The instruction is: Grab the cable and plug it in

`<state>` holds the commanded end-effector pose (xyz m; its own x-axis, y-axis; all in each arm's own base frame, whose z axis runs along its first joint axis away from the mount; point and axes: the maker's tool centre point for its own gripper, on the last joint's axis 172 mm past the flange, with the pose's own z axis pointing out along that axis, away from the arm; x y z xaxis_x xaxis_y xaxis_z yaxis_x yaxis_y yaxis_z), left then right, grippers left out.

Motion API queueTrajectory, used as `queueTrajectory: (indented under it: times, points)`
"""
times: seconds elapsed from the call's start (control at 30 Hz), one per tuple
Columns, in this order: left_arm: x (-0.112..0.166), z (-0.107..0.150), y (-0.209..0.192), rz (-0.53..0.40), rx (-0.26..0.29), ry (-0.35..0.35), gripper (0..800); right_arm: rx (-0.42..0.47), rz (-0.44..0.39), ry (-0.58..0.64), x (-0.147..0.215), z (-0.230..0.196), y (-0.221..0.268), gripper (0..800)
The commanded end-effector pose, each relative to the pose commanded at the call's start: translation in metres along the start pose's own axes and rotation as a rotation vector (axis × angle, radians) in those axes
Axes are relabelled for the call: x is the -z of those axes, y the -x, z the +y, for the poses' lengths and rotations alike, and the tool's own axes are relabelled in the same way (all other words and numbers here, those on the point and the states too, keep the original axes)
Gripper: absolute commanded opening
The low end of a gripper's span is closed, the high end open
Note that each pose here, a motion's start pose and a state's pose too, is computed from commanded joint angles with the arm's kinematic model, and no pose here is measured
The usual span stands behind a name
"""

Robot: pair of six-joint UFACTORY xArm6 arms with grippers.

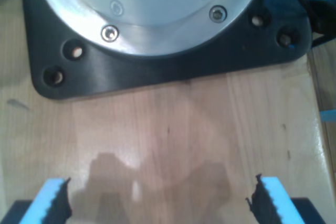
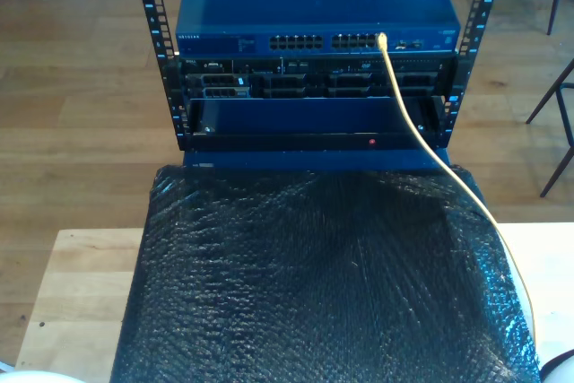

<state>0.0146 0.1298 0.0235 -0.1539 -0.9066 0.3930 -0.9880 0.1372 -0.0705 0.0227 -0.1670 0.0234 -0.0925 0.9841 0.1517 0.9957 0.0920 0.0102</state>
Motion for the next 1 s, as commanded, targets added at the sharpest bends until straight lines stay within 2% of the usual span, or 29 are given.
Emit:
queueTrajectory:
  times: [0.1, 1.0]
  points:
    - [-0.0003, 0.0000, -0.0003, 0.002, 0.000, 0.000, 800, -0.029, 0.003, 0.005, -0.0016, -0.0057, -0.0019, 798]
    - [0.0000, 0.0000, 0.0000, 0.000, -0.002, 0.000, 800, -0.029, 0.004, 0.005, -0.0017, -0.0057, -0.0023, 798]
